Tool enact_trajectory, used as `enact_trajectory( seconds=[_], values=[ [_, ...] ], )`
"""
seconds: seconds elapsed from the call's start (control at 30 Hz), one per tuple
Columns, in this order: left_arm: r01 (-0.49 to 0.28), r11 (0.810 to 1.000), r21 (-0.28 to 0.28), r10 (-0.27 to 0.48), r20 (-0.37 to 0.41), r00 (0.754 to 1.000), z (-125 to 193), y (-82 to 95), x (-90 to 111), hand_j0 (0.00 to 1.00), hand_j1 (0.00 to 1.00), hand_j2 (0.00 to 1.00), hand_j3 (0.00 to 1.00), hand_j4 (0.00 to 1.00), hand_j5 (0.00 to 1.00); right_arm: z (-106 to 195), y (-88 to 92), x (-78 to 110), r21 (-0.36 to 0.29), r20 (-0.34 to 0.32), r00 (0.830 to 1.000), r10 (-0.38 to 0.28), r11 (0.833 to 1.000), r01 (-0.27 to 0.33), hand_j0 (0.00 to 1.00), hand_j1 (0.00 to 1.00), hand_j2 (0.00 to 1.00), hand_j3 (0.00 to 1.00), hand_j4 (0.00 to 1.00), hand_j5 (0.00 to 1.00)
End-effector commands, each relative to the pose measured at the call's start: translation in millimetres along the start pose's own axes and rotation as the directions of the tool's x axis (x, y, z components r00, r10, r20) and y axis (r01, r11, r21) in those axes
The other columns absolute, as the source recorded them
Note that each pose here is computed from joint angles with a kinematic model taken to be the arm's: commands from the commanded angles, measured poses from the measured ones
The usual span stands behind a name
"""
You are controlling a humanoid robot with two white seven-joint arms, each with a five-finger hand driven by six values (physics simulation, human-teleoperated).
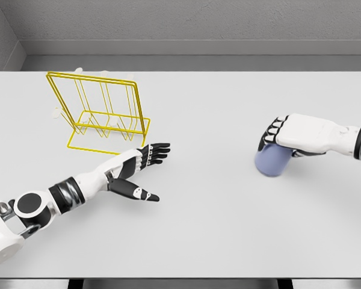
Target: Place the cup on the cup holder with both arms
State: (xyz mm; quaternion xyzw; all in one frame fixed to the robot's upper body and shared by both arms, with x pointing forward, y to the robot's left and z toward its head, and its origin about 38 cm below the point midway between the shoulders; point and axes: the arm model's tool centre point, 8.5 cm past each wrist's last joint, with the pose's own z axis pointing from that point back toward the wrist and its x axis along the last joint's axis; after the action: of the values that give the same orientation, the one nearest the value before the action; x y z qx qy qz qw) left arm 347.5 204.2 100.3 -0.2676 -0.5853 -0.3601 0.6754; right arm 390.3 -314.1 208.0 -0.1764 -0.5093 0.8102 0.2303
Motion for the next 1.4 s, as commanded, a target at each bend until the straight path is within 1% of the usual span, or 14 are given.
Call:
enact_trajectory(
  seconds=[0.0, 0.1, 0.13, 0.2, 0.3, 0.57, 0.67, 0.73, 0.8, 0.83, 0.87, 1.13, 1.17, 1.37],
  values=[
    [-0.001, 1.0, 0.0, 0.001, 0.001, 1.0, 0, 0.1, 0, 1.0, 1.0, 1.0, 1.0, 1.0, 1.0, 1, -6.1, 3.2, -0.013, 0.008, 1.0, 0.009, 1.0, -0.009, 0.63, 0.63, 0.63, 0.63, 0.63, 0.63],
    [0.0, 1.0, 0.001, -0.001, 0.001, 1.0, 0, 0.5, 0, 1.0, 1.0, 1.0, 1.0, 1.0, 1.0, 3, -11.9, 5.9, -0.02, 0.013, 1.0, 0.027, 0.999, -0.027, 0.61, 0.61, 0.61, 0.61, 0.61, 0.61],
    [0.0, 1.0, 0.001, -0.001, 0.001, 1.0, 0, 0.5, 0, 1.0, 1.0, 1.0, 1.0, 1.0, 1.0, 2, -15.2, 9.9, -0.026, 0.024, 0.999, 0.038, 0.999, -0.037, 0.61, 0.61, 0.61, 0.61, 0.61, 0.61],
    [0.0, 1.0, 0.001, -0.001, 0.001, 1.0, 0, 0.5, 0, 1.0, 1.0, 1.0, 1.0, 1.0, 1.0, 4, -18.3, 18.5, -0.001, 0.045, 0.997, 0.063, 0.998, -0.063, 0.61, 0.61, 0.61, 0.61, 0.61, 0.61],
    [0.0, 1.0, 0.001, -0.001, 0.001, 1.0, 0, 0.5, 0, 1.0, 1.0, 1.0, 1.0, 1.0, 1.0, 3, -24.1, 29.4, -0.008, 0.073, 0.993, 0.088, 0.996, -0.088, 0.61, 0.61, 0.61, 0.61, 0.61, 0.61],
    [0.002, 1.0, 0.005, -0.002, -0.004, 1.0, 1, 2.2, -1, 1.0, 1.0, 1.0, 1.0, 1.0, 1.0, -2, -29.1, 32.5, -0.026, 0.086, 0.992, 0.089, 0.996, -0.088, 0.61, 0.61, 0.61, 0.61, 0.61, 0.61],
    [0.006, 1.0, 0.006, -0.006, 0.0, 1.0, 0, 3.6, 1, 1.0, 1.0, 1.0, 1.0, 1.0, 1.0, -7, -27.4, 35.4, -0.018, 0.096, 0.992, 0.085, 0.996, -0.084, 0.61, 0.61, 0.61, 0.61, 0.61, 0.61],
    [0.006, 1.0, 0.013, -0.006, -0.007, 1.0, 0, 5.7, -2, 1.0, 1.0, 1.0, 1.0, 1.0, 1.0, -10, -32.2, 35.9, -0.033, 0.099, 0.991, 0.091, 0.996, -0.088, 0.61, 0.61, 0.61, 0.61, 0.61, 0.61],
    [0.007, 1.0, 0.013, -0.007, -0.006, 1.0, 0, 6.1, -1, 1.0, 1.0, 1.0, 1.0, 1.0, 1.0, -20, -34.5, 41.4, -0.056, 0.119, 0.989, 0.086, 0.995, -0.08, 0.61, 0.61, 0.61, 0.61, 0.61, 0.61],
    [0.007, 1.0, 0.013, -0.007, -0.006, 1.0, 0, 6.1, -1, 1.0, 1.0, 1.0, 1.0, 1.0, 1.0, -21, -33.0, 42.1, -0.042, 0.122, 0.989, 0.085, 0.996, -0.08, 0.61, 0.61, 0.61, 0.61, 0.61, 0.61],
    [0.007, 1.0, 0.013, -0.007, -0.006, 1.0, 0, 6.1, -1, 1.0, 1.0, 1.0, 1.0, 1.0, 1.0, -27, -35.9, 45.6, -0.056, 0.135, 0.987, 0.085, 0.995, -0.078, 0.61, 0.61, 0.61, 0.61, 0.61, 0.61],
    [0.008, 1.0, 0.012, -0.008, -0.006, 1.0, 0, 6.1, -1, 1.0, 1.0, 1.0, 1.0, 1.0, 1.0, -42, -43.1, 54.9, -0.093, 0.169, 0.982, 0.087, 0.993, -0.072, 0.61, 0.61, 0.61, 0.61, 0.61, 0.61],
    [0.008, 1.0, 0.012, -0.008, -0.006, 1.0, 0, 6.1, -1, 1.0, 1.0, 1.0, 1.0, 1.0, 1.0, -48, -45.8, 59.0, -0.109, 0.183, 0.979, 0.087, 0.992, -0.068, 0.61, 0.61, 0.61, 0.61, 0.61, 0.61],
    [0.008, 1.0, 0.012, -0.008, -0.006, 1.0, 0, 6.1, -1, 1.0, 1.0, 1.0, 1.0, 1.0, 1.0, -69, -54.3, 74.4, -0.132, 0.24, 0.966, 0.101, 0.989, -0.071, 0.61, 0.61, 0.61, 0.61, 0.61, 0.61]
  ],
)
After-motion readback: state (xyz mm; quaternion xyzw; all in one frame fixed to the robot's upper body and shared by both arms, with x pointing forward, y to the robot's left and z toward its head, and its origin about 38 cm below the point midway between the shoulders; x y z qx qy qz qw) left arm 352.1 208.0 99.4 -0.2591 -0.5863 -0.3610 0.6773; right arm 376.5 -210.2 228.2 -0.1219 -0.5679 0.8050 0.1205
